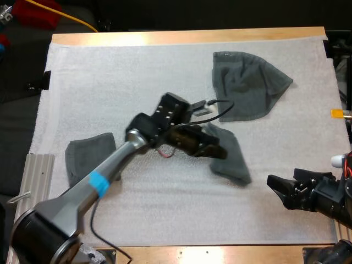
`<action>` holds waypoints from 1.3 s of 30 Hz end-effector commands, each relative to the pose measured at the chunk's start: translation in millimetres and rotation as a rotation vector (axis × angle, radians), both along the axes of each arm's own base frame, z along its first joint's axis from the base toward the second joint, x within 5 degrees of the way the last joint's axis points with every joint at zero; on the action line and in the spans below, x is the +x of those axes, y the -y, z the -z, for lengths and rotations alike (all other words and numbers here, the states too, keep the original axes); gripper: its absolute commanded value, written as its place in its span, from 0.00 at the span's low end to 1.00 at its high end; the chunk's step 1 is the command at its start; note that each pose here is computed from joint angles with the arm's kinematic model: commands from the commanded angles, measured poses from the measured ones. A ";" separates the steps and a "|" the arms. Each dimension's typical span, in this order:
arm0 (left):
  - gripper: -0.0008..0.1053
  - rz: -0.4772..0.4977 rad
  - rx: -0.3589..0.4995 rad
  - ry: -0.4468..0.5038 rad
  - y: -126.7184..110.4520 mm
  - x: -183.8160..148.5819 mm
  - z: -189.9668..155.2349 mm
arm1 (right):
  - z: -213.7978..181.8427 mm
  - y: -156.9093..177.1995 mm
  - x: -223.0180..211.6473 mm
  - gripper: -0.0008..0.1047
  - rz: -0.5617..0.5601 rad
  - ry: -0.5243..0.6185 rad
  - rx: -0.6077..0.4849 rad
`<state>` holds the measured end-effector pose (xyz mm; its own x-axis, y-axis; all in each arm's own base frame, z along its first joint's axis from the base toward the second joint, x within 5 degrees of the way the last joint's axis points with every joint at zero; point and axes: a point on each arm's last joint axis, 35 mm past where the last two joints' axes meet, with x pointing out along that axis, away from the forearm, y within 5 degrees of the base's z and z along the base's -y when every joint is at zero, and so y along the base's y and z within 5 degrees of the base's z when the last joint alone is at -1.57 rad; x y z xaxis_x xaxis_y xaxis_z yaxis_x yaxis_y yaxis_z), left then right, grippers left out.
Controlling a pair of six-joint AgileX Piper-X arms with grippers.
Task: Pick towel from pile, fold and stack
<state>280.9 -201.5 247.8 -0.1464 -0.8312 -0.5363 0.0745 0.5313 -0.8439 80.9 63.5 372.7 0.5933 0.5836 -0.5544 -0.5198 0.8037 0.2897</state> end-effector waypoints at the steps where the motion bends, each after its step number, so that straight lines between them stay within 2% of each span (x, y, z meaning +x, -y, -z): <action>1: 0.01 0.009 0.022 0.042 -9.0 -3.7 -11.5 | -0.6 0.2 -0.8 0.71 -0.007 0.001 0.002; 5: 0.01 0.014 0.133 0.104 -36.2 -8.8 -23.1 | -0.6 0.2 -0.8 0.71 -0.007 0.001 0.002; 8: 0.01 0.025 0.258 0.135 -59.4 -11.5 -31.5 | -0.6 0.2 -0.8 0.71 -0.007 0.001 0.002; 13: 0.01 0.030 0.540 0.224 -98.4 -9.4 -48.9 | -0.6 0.2 -0.8 0.71 -0.007 0.001 0.002; 14: 0.01 0.021 0.567 0.231 -103.3 -8.8 -50.8 | -0.6 0.2 -0.8 0.71 -0.007 0.001 0.002; 18: 0.01 -0.047 0.605 0.237 -123.9 -4.0 -54.7 | -0.6 0.2 -0.8 0.71 -0.007 0.001 0.002; 22: 0.01 -0.101 0.717 0.245 -143.4 0.5 -53.5 | -0.6 0.2 -0.8 0.71 -0.007 0.001 0.002; 29: 0.01 -0.163 0.772 0.216 -169.0 2.8 -50.4 | -0.6 0.2 -0.8 0.71 -0.007 0.001 0.002; 36: 0.01 -0.206 0.793 0.131 -189.9 -3.4 -21.7 | -0.6 0.2 -0.8 0.71 -0.007 0.001 0.002; 39: 0.01 -0.224 0.832 0.094 -203.1 -7.6 -13.0 | -0.6 0.2 -0.8 0.71 -0.007 0.001 0.002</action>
<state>273.3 1.0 258.7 0.0389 -0.1817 -0.9826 -0.0617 0.9810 -0.1839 80.9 63.5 372.7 0.5933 0.5836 -0.5544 -0.5198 0.8037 0.2897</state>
